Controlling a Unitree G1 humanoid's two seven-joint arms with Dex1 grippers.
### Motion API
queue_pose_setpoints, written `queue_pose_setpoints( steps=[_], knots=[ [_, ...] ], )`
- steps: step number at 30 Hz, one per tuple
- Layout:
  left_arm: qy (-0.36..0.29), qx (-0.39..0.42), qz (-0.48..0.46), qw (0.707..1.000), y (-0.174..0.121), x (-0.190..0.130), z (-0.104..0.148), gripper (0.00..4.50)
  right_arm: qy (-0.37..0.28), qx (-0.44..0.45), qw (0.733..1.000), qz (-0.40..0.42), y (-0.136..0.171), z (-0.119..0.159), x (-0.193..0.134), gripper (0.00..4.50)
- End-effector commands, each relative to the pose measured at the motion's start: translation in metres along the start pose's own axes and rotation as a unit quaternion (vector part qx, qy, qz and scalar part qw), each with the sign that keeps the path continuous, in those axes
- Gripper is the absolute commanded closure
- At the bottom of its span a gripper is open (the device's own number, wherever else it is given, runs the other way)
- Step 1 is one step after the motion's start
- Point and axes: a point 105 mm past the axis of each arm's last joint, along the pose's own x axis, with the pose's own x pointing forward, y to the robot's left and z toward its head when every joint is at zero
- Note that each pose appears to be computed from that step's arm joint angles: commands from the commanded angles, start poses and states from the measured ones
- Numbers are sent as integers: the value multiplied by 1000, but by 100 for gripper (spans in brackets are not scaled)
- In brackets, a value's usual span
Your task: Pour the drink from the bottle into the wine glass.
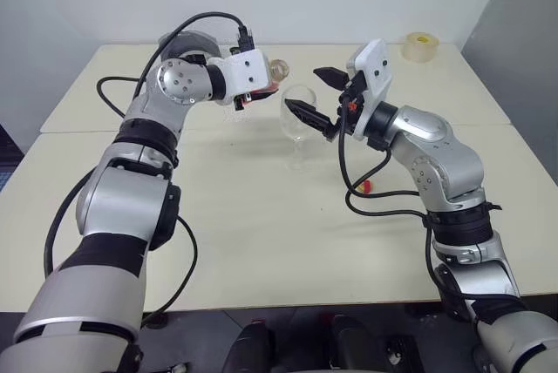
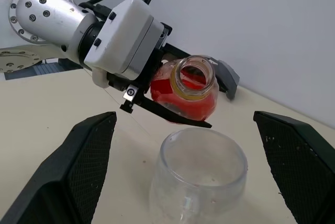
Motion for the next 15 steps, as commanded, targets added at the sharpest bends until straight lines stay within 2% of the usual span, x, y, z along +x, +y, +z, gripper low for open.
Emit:
queue_pose_setpoints(
  steps=[1,15],
  knots=[
    [-11,48,36,998,26,-4,17,269,-22,-20,1000,5,2,14,0,0],
    [1,155,52,987,35,0,29,274,-16,-25,1000,2,2,10,-2,0]
  ],
)
